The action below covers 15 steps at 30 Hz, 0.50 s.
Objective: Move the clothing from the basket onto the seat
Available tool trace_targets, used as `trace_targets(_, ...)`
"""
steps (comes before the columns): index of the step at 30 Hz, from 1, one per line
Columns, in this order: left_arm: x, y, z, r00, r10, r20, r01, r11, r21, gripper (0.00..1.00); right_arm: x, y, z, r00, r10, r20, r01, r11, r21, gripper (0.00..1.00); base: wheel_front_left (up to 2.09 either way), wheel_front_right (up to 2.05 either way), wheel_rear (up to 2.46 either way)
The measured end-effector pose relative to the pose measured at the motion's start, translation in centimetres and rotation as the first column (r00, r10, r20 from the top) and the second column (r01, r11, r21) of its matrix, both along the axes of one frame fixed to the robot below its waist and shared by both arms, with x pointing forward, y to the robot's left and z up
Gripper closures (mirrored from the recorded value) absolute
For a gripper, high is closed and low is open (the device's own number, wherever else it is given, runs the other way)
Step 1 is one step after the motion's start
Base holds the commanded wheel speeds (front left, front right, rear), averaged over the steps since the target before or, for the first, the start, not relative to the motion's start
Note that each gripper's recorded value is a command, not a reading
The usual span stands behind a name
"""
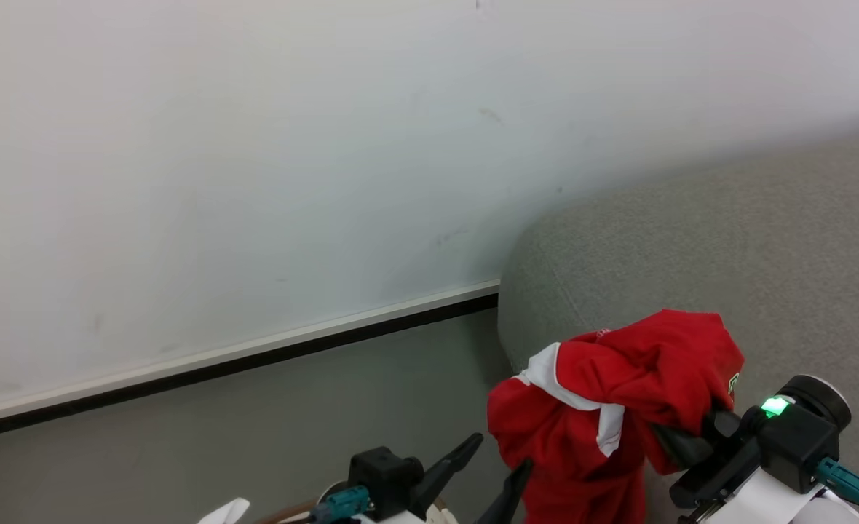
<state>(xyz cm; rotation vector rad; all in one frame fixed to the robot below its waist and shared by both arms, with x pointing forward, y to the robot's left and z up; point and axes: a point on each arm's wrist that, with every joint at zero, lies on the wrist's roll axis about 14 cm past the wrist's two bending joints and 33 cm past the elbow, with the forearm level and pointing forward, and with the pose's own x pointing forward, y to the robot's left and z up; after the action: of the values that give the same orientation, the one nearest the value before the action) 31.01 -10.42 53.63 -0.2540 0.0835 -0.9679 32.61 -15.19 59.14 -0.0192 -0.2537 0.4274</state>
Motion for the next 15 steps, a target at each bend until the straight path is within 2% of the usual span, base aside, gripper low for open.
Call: trace_targets(15, -1.4, -4.3, 0.4, 0.989, -0.144, 0.015, 0.144, 0.99, -0.01, 0.0, -2.2, -5.6, 0.6, 0.986, -0.168, 0.021, 0.168, 0.986, -0.017, 1.0, 0.0, 0.0, 0.0)
